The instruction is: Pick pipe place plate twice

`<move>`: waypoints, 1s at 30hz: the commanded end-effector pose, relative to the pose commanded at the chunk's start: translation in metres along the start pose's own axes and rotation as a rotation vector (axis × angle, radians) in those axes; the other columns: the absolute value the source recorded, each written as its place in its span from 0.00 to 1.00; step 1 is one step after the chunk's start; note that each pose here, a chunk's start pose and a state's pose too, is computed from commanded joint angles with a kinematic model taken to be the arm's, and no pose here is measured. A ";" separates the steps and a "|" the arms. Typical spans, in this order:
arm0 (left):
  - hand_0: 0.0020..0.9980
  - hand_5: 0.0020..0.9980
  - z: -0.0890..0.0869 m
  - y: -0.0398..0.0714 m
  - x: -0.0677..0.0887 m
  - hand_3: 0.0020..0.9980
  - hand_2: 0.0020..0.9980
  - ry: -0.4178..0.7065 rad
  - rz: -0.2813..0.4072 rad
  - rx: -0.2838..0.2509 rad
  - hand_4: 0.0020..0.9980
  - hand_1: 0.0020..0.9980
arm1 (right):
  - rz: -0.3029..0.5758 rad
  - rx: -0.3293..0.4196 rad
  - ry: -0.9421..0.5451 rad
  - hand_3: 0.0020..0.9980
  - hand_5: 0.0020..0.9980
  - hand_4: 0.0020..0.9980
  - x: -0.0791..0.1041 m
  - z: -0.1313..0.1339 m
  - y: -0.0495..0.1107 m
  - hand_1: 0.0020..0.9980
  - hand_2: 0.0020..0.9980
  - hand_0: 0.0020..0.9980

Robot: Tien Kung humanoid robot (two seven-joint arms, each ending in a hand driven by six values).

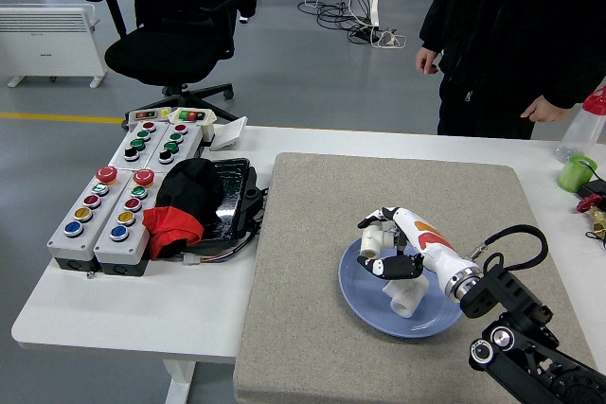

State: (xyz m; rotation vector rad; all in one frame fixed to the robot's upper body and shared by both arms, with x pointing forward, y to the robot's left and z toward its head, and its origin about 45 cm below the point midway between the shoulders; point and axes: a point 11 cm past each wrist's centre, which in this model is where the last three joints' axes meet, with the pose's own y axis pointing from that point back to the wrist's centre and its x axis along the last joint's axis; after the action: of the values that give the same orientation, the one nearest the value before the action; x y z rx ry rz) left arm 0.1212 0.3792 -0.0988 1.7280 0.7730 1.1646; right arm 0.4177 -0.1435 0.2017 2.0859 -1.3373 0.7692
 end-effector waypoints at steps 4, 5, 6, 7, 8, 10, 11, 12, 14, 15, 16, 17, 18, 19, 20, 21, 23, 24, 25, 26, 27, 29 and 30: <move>0.65 1.00 -0.001 0.000 0.000 0.58 0.64 0.003 -0.003 0.002 0.40 0.63 | -0.040 -0.059 0.026 0.66 0.11 0.62 -0.005 0.009 -0.005 0.59 0.58 0.52; 0.65 1.00 -0.001 0.000 0.000 0.58 0.64 0.003 -0.003 0.003 0.40 0.63 | -0.047 -0.067 0.029 0.66 0.11 0.62 -0.006 0.010 -0.006 0.59 0.58 0.52; 0.65 1.00 -0.001 0.000 0.000 0.58 0.64 0.003 -0.002 0.003 0.40 0.63 | -0.061 -0.083 0.029 0.66 0.11 0.62 -0.007 0.014 -0.006 0.59 0.58 0.52; 0.65 1.00 -0.001 0.000 0.000 0.58 0.64 0.002 -0.001 0.003 0.40 0.63 | -0.070 -0.091 0.027 0.66 0.11 0.62 -0.008 0.015 -0.005 0.59 0.58 0.52; 0.65 1.00 -0.001 0.000 0.000 0.58 0.64 0.002 -0.001 0.003 0.40 0.63 | -0.074 -0.094 0.026 0.89 0.38 0.81 -0.009 0.016 -0.005 0.87 0.97 0.96; 0.65 1.00 -0.002 0.000 0.000 0.58 0.64 0.005 -0.001 0.003 0.40 0.63 | -0.084 -0.091 0.001 0.89 0.38 0.81 -0.010 0.016 -0.004 0.87 0.97 0.96; 0.65 1.00 -0.002 0.000 0.000 0.58 0.64 0.006 -0.002 0.003 0.40 0.63 | -0.085 -0.090 -0.005 0.89 0.38 0.81 -0.011 0.016 -0.004 0.87 0.97 0.96; 0.65 1.00 -0.002 0.000 0.000 0.58 0.64 0.006 -0.002 0.002 0.40 0.63 | -0.080 -0.082 -0.019 0.89 0.38 0.81 -0.011 0.015 -0.004 0.87 0.97 0.96; 0.66 1.00 -0.001 0.000 0.000 0.58 0.64 0.006 -0.002 0.002 0.40 0.63 | -0.076 -0.078 -0.028 1.00 0.48 0.89 -0.010 0.015 -0.004 0.93 1.00 1.00; 0.66 1.00 -0.001 0.000 -0.001 0.58 0.64 0.006 -0.003 0.002 0.40 0.63 | -0.069 -0.062 -0.040 1.00 0.48 0.89 -0.010 0.011 -0.003 0.93 1.00 1.00; 0.66 1.00 -0.001 0.000 -0.001 0.58 0.64 0.006 -0.003 0.002 0.40 0.63 | -0.066 -0.055 -0.044 1.00 0.48 0.89 -0.010 0.010 -0.003 0.93 1.00 1.00; 0.66 1.00 -0.001 0.000 0.000 0.58 0.64 0.005 -0.003 0.001 0.40 0.63 | -0.064 -0.048 -0.045 1.00 0.48 0.89 -0.010 0.009 -0.003 0.93 1.00 1.00; 0.66 1.00 -0.001 0.000 0.000 0.58 0.64 0.005 -0.004 0.001 0.40 0.63 | -0.063 -0.046 -0.046 1.00 0.48 0.89 -0.010 0.008 -0.003 0.93 1.00 1.00; 0.66 1.00 0.000 0.000 0.000 0.58 0.64 0.005 -0.004 0.000 0.40 0.63 | -0.062 -0.044 -0.047 1.00 0.48 0.89 -0.010 0.008 -0.003 0.93 1.00 1.00; 0.66 1.00 0.000 0.000 0.000 0.58 0.64 0.005 -0.004 0.000 0.40 0.63 | -0.063 -0.048 -0.044 1.00 0.49 0.91 -0.009 0.008 -0.002 0.94 1.00 1.00; 0.66 1.00 0.000 0.000 0.000 0.58 0.64 0.005 -0.004 -0.001 0.40 0.63 | -0.064 -0.050 -0.042 1.00 0.49 0.91 -0.009 0.009 -0.002 0.94 1.00 1.00; 0.66 1.00 0.000 0.000 0.000 0.58 0.64 0.007 -0.004 -0.001 0.40 0.63 | -0.053 -0.053 -0.050 1.00 0.49 0.91 -0.006 0.011 -0.001 0.94 1.00 1.00; 0.66 1.00 0.000 0.000 0.000 0.58 0.64 0.009 -0.004 -0.001 0.40 0.63 | -0.037 -0.052 -0.061 1.00 0.49 0.91 -0.002 0.011 0.000 0.94 1.00 1.00; 0.66 1.00 0.000 0.000 0.000 0.58 0.64 0.010 -0.004 -0.001 0.40 0.63 | -0.014 -0.048 -0.077 1.00 0.49 0.91 0.003 0.012 0.001 0.94 1.00 1.00; 0.66 1.00 0.001 0.000 0.000 0.58 0.64 0.011 -0.004 -0.001 0.41 0.63 | -0.008 -0.046 -0.081 1.00 0.49 0.90 0.004 0.012 0.002 0.93 1.00 1.00; 0.66 1.00 0.001 0.000 0.000 0.58 0.64 0.010 -0.004 -0.001 0.41 0.63 | 0.022 -0.037 -0.105 1.00 0.49 0.90 0.011 0.012 0.003 0.93 1.00 1.00; 0.66 1.00 0.001 0.000 0.000 0.58 0.64 0.010 -0.004 -0.001 0.41 0.63 | 0.088 -0.015 -0.178 1.00 0.49 0.90 0.029 0.013 0.007 0.93 1.00 1.00; 0.66 1.00 0.000 0.000 0.000 0.58 0.64 0.011 -0.004 -0.001 0.41 0.63 | 0.105 0.001 -0.215 1.00 0.49 0.90 0.038 0.014 0.009 0.93 1.00 1.00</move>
State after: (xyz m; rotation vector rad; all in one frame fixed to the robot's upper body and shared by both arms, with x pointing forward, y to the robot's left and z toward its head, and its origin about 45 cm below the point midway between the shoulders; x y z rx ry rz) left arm 0.1215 0.3788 -0.0988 1.7203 0.7824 1.1719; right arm 0.4247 -0.1800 0.2201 2.1618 -1.5720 0.6007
